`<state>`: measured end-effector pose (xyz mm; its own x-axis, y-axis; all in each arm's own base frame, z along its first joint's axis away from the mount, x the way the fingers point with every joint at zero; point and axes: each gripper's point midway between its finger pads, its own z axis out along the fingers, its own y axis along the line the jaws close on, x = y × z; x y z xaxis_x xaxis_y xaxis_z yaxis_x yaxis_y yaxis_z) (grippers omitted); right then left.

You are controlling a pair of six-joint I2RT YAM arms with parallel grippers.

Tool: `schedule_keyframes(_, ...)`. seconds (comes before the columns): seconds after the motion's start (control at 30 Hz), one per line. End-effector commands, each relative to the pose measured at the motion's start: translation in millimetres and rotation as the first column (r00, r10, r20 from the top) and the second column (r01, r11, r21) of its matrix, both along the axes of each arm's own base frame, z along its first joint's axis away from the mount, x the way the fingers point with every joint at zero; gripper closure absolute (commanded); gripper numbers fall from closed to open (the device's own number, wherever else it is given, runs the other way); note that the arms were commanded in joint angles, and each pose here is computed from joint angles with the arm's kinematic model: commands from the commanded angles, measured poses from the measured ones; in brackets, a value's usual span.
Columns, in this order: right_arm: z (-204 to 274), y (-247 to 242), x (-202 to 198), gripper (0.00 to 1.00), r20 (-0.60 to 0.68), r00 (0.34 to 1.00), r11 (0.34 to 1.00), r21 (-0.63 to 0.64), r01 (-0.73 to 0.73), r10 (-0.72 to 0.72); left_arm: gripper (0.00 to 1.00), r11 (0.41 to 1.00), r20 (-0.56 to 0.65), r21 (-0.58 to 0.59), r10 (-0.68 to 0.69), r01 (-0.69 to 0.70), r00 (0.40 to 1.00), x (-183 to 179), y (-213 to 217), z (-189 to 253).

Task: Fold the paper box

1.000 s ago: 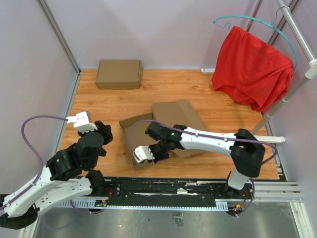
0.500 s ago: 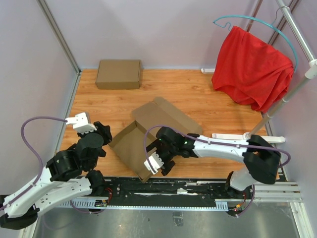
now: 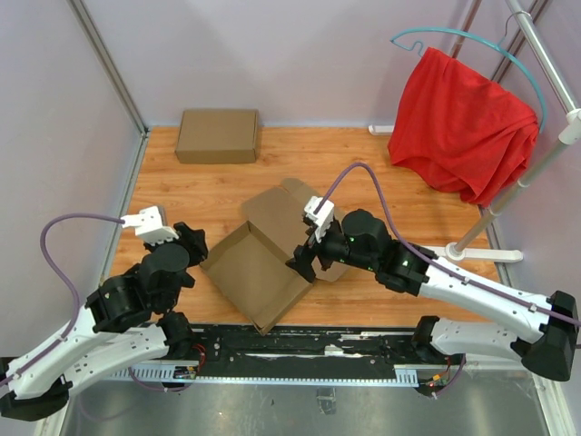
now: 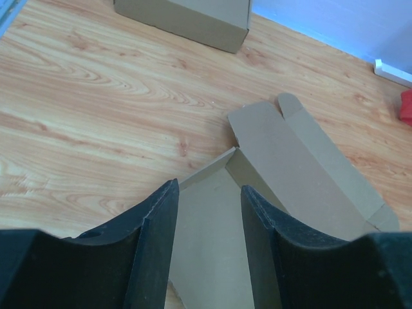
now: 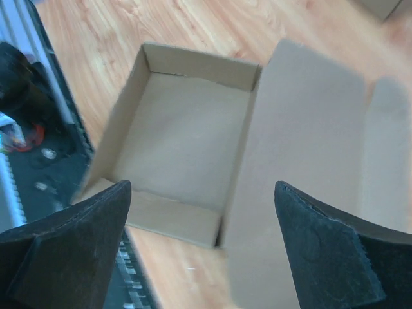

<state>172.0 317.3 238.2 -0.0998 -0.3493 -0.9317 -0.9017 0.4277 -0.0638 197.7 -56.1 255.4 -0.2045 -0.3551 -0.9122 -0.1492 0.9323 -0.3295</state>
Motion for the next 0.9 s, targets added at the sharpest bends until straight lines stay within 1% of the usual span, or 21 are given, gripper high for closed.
schedule_keyframes(0.0,-44.4,8.8,-28.2,0.22,-0.503,0.857,0.980,0.089,0.179,-0.111,0.51,1.000,0.006,-0.005,-0.014,0.014,1.000,5.0,-9.2,-0.1)
schedule_keyframes(0.03,-55.2,10.2,-27.5,0.38,-0.563,0.813,0.972,0.071,0.226,-0.148,0.51,1.000,0.000,0.002,-0.014,0.014,1.000,5.4,-9.9,-1.3)
schedule_keyframes(0.07,-68.0,7.4,-25.7,0.52,-0.619,0.753,0.955,0.018,0.295,-0.221,0.51,1.000,-0.007,0.012,-0.013,0.013,1.000,5.7,-10.2,-2.9)
schedule_keyframes(0.1,-79.4,1.2,-23.4,0.62,-0.662,0.680,0.926,-0.058,0.373,-0.315,0.51,1.000,-0.012,0.015,-0.011,0.011,1.000,5.7,-10.1,-3.8)
schedule_keyframes(0.13,-95.2,-8.6,-22.1,0.68,-0.681,0.597,0.882,-0.156,0.446,-0.423,0.51,1.000,-0.015,0.016,-0.010,0.010,1.000,5.8,-10.1,-4.8)
schedule_keyframes(0.2,-112.4,-19.5,-23.4,0.57,-0.677,0.491,0.808,-0.277,0.520,-0.548,0.51,1.000,-0.015,0.010,-0.013,0.014,1.000,5.6,-11.0,-5.4)
schedule_keyframes(0.23,-118.8,-20.8,-25.9,0.50,-0.669,0.467,0.785,-0.301,0.541,-0.578,0.51,1.000,-0.013,0.008,-0.014,0.014,1.000,5.4,-10.8,-5.1)
schedule_keyframes(0.27,-119.5,-17.6,-28.0,0.40,-0.671,0.459,0.777,-0.294,0.557,-0.583,0.51,1.000,-0.010,0.004,-0.012,0.013,1.000,5.3,-10.2,-4.3)
schedule_keyframes(0.37,-120.6,-12.6,-34.1,0.29,-0.696,0.402,0.745,-0.290,0.600,-0.595,0.51,1.000,-0.001,-0.003,-0.010,0.010,1.000,4.3,-8.1,-2.7)
schedule_keyframes(0.43,-124.3,-15.1,-37.4,0.28,-0.716,0.328,0.706,-0.316,0.634,-0.616,0.51,1.000,0.000,-0.007,-0.009,0.009,1.000,3.8,-7.4,-2.7)
schedule_keyframes(0.5,-128.8,-19.4,-41.4,0.29,-0.723,0.271,0.670,-0.342,0.659,-0.636,0.51,1.000,0.002,-0.011,-0.010,0.010,1.000,3.4,-7.0,-2.5)
schedule_keyframes(0.6,-133.8,-20.1,-46.2,0.30,-0.719,0.239,0.635,-0.346,0.691,-0.653,0.51,1.000,0.003,-0.016,-0.008,0.008,1.000,3.2,-6.5,-2.1)
schedule_keyframes(0.7,-144.4,-18.1,-47.9,0.34,-0.717,0.193,0.606,-0.378,0.700,-0.670,0.51,1.000,0.009,-0.021,-0.005,0.005,1.000,2.7,-5.2,-0.6)
schedule_keyframes(0.87,-156.6,-5.0,-45.4,0.39,-0.723,0.186,0.610,-0.383,0.693,-0.666,0.51,0.999,0.013,-0.032,-0.005,0.005,1.000,1.4,-3.7,-0.4)
